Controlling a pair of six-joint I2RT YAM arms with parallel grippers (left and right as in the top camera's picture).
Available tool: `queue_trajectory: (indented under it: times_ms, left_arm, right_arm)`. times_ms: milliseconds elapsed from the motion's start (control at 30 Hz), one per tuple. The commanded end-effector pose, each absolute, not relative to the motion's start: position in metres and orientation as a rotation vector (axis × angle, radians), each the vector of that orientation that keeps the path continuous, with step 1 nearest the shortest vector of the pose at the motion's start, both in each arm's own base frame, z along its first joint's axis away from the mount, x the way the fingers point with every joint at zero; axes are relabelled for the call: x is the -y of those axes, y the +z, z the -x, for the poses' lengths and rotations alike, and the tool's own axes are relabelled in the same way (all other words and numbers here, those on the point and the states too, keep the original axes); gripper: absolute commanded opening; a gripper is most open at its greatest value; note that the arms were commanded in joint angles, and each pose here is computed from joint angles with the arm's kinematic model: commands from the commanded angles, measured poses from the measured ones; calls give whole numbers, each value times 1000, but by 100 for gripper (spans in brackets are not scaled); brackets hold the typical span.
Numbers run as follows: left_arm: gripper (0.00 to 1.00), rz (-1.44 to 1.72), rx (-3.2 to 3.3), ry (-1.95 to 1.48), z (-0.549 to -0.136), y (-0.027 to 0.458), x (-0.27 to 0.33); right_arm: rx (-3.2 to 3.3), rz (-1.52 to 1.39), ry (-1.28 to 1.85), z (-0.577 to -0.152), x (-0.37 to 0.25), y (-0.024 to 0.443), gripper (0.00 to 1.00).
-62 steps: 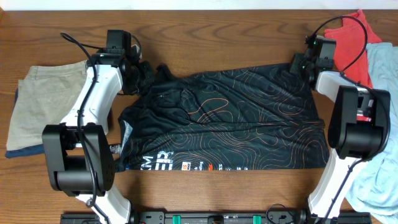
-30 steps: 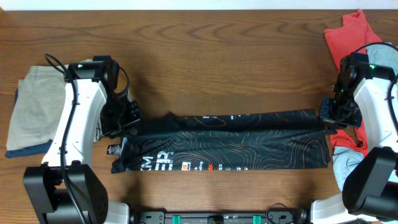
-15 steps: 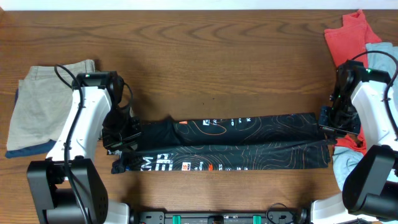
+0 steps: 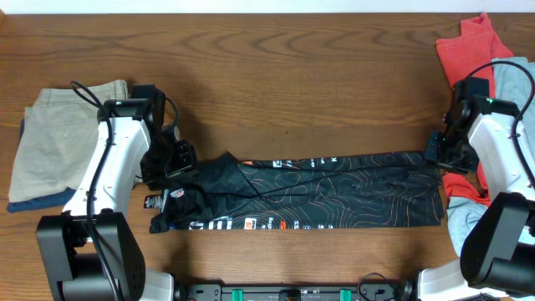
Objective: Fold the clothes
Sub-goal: 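Release the folded edge and adjust the jersey strip's ends with both grippers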
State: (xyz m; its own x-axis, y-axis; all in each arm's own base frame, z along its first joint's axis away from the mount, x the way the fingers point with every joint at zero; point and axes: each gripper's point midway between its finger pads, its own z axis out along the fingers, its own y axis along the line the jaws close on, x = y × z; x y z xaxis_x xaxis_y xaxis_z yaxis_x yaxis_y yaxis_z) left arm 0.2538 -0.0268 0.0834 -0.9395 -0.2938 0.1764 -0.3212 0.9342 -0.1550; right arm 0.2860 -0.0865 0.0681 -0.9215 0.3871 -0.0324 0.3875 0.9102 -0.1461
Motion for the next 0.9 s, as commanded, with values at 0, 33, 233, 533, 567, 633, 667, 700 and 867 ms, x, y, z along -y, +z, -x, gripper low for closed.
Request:
queue_trajectory:
  times_ms: [0, 33, 233, 533, 567, 633, 667, 700, 867]
  left_arm:
    - [65, -466, 2935, 258, -252, 82, 25]
    - [66, -466, 2935, 257, -252, 82, 25]
    - [66, -460, 2935, 257, -252, 82, 26]
    - [66, -403, 2941, 252, -251, 81, 35]
    - [66, -399, 2942, 252, -251, 80, 36]
    - [66, -400, 2943, 252, -251, 80, 36]
    - [66, -400, 2943, 252, -251, 80, 36]
    - [66, -400, 2943, 252, -251, 80, 36]
    - [66, -400, 2943, 252, -251, 80, 36]
  right_arm:
    - [-3088, -634, -241, -280, 87, 63, 44]
    - [-3098, -635, -242, -277, 87, 62, 46]
    - [-3141, -646, -240, -261, 84, 45, 67]
    - [-3105, -654, 3, -263, 79, 23, 80]
    - [-3101, -651, 10, -263, 81, 22, 79]
    - [-3092, -665, 10, -262, 84, 19, 78]
    - [-3087, -672, 10, -262, 85, 17, 77]
    - [-3083, -676, 11, -261, 86, 15, 76]
    - [-3065, -674, 56, -256, 79, -5, 72]
